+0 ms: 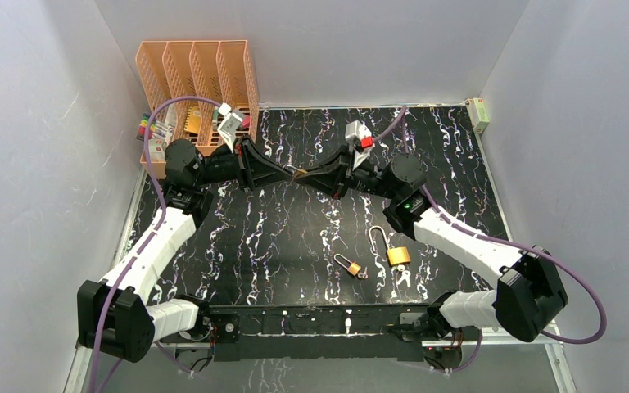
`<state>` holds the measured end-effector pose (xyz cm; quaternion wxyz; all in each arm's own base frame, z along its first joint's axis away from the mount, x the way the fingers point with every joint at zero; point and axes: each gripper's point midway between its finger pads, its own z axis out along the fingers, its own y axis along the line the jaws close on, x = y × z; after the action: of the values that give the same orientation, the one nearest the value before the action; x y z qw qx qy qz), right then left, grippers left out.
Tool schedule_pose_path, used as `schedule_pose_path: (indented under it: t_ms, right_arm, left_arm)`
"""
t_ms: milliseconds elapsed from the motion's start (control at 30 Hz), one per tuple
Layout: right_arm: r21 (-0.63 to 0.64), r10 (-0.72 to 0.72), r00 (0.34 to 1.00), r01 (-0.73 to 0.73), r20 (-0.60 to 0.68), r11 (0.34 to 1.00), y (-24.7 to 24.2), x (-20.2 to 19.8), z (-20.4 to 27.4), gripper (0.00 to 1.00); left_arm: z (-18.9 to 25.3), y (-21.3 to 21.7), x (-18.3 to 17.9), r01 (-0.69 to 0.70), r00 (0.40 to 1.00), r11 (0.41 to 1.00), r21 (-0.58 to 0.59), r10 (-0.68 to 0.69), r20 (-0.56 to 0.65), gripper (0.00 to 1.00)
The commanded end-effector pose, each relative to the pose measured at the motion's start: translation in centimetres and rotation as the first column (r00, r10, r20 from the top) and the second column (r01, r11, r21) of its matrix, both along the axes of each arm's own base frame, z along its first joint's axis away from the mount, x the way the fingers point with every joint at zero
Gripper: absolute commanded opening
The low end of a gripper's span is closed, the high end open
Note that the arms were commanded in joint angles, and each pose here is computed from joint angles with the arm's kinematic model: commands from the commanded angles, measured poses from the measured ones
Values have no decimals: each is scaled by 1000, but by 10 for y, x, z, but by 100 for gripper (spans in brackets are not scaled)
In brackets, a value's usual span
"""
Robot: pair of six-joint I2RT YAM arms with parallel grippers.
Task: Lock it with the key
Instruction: Lock the lock.
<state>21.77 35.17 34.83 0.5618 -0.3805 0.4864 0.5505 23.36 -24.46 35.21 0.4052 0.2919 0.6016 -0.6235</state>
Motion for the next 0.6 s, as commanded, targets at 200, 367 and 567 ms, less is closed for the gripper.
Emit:
schedule_pose_path:
  t_ms: [200,367,567]
  right_arm:
    - [-121,126,980,-145,-152,982,-40,7,26,0]
    - [-175,241,951,-275,-192,945,-48,-1,37,0]
    - [-171,307,927,-345,-214,923,-45,-7,39,0]
  left_arm:
    - [36,5,-2,-21,992,999,49,14,124,98]
    - [39,5,-20,119,986,992,42,-123,114,79]
    - [29,-1,-18,150,986,988,46,-152,63,69]
